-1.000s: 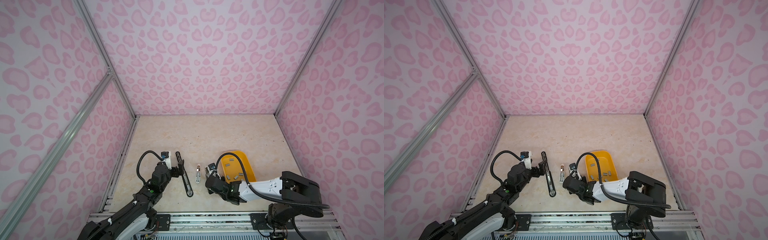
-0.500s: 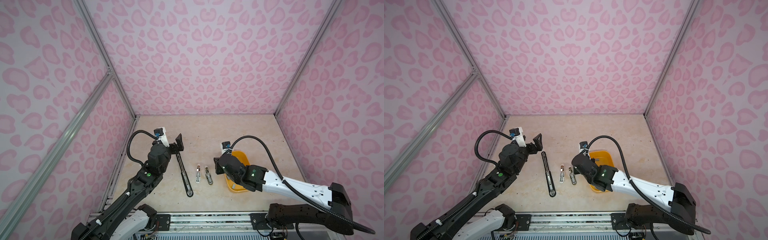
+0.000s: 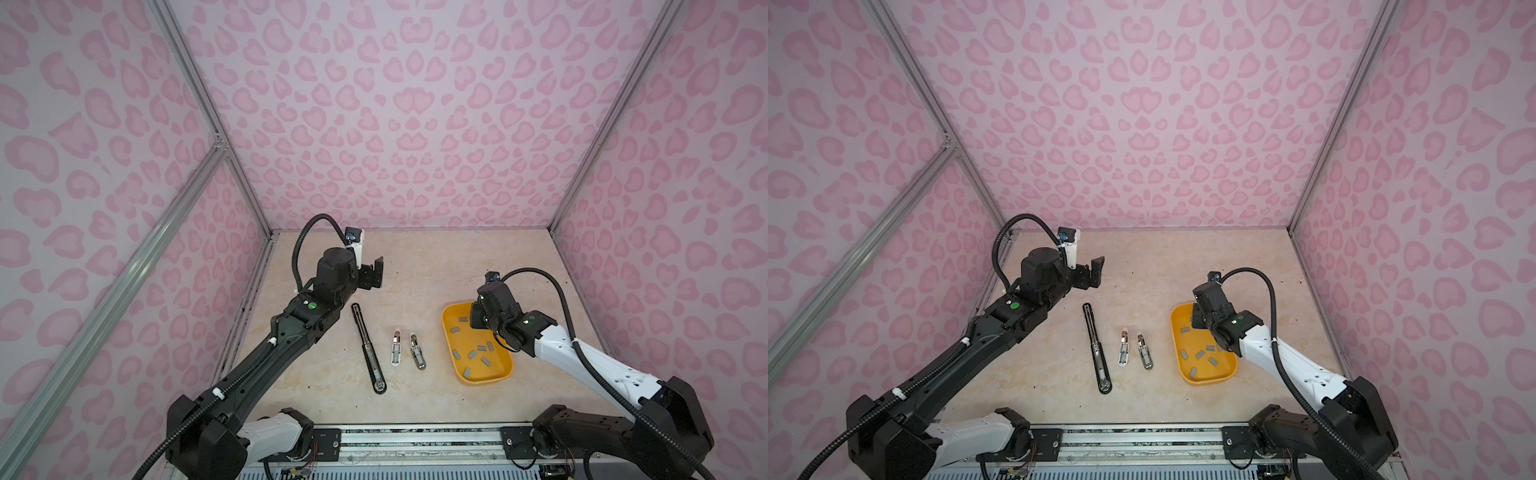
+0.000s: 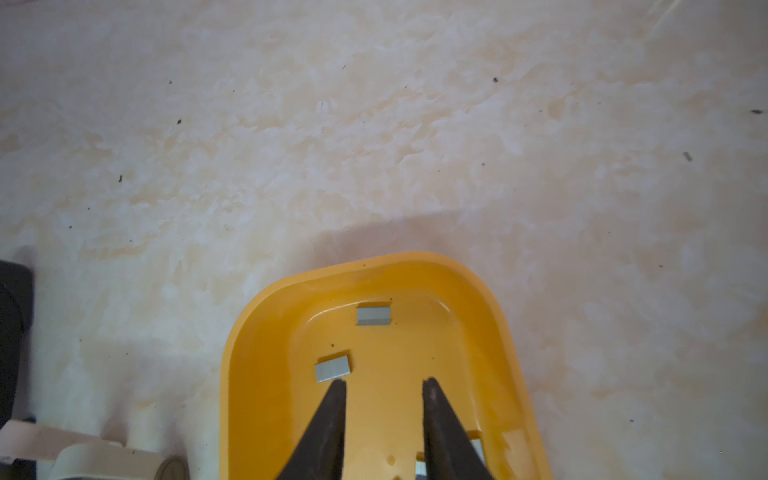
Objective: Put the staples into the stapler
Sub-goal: 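Move the right gripper over the yellow tray while the left gripper rises forward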
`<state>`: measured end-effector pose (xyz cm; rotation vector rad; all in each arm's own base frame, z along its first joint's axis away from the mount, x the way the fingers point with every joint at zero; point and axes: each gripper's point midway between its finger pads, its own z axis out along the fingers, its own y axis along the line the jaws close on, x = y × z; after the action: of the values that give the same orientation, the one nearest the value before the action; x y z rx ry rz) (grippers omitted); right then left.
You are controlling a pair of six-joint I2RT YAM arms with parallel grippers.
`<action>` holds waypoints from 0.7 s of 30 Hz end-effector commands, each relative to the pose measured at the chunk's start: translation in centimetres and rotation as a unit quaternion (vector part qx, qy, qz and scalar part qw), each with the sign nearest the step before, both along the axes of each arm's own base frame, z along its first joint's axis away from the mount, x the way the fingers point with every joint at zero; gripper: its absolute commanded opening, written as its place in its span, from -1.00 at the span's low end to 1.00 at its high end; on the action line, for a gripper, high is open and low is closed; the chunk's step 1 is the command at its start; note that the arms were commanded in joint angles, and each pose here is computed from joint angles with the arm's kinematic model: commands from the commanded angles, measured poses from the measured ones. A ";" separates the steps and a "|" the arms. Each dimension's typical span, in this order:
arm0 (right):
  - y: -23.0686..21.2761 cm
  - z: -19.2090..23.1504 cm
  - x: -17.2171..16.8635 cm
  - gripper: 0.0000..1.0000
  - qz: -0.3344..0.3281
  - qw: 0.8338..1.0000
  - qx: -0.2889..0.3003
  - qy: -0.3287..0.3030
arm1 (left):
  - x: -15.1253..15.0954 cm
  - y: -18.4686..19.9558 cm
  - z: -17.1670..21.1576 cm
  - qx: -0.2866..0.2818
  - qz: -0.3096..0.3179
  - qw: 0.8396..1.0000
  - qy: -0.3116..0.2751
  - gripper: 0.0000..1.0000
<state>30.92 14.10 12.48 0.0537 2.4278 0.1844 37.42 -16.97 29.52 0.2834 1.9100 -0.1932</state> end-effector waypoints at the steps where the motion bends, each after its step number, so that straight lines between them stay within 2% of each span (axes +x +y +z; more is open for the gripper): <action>1: 1.4 -1.2 0.0 -0.45 0.026 0.999 0.014 0.024 | 0.0 0.2 -0.4 0.030 -0.006 1.000 0.001 0.94; 3: 1.5 -1.8 -0.3 -0.46 0.024 0.999 0.021 0.033 | 0.0 0.6 0.3 0.026 0.005 1.000 -0.001 0.94; 8: 3.0 -3.8 -1.3 -0.41 0.031 0.995 0.084 0.044 | -0.3 0.8 2.3 0.000 0.011 1.000 -0.022 0.94; 13: 3.4 -4.6 -1.1 -0.75 0.029 0.994 0.087 0.053 | -0.7 2.6 3.8 0.007 0.049 0.998 -0.046 0.94; 17: 3.2 -5.8 -1.2 -0.84 0.023 0.994 0.080 0.066 | -0.9 3.8 4.9 0.000 0.077 0.995 -0.070 0.94; 21: 2.7 -6.4 -1.2 -0.88 0.012 0.995 0.069 0.072 | -0.8 4.0 4.8 -0.003 0.082 0.994 -0.068 0.94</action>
<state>29.58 17.02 6.38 0.0764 2.5572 0.3800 36.35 -13.43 33.28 0.1747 1.8257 -0.0749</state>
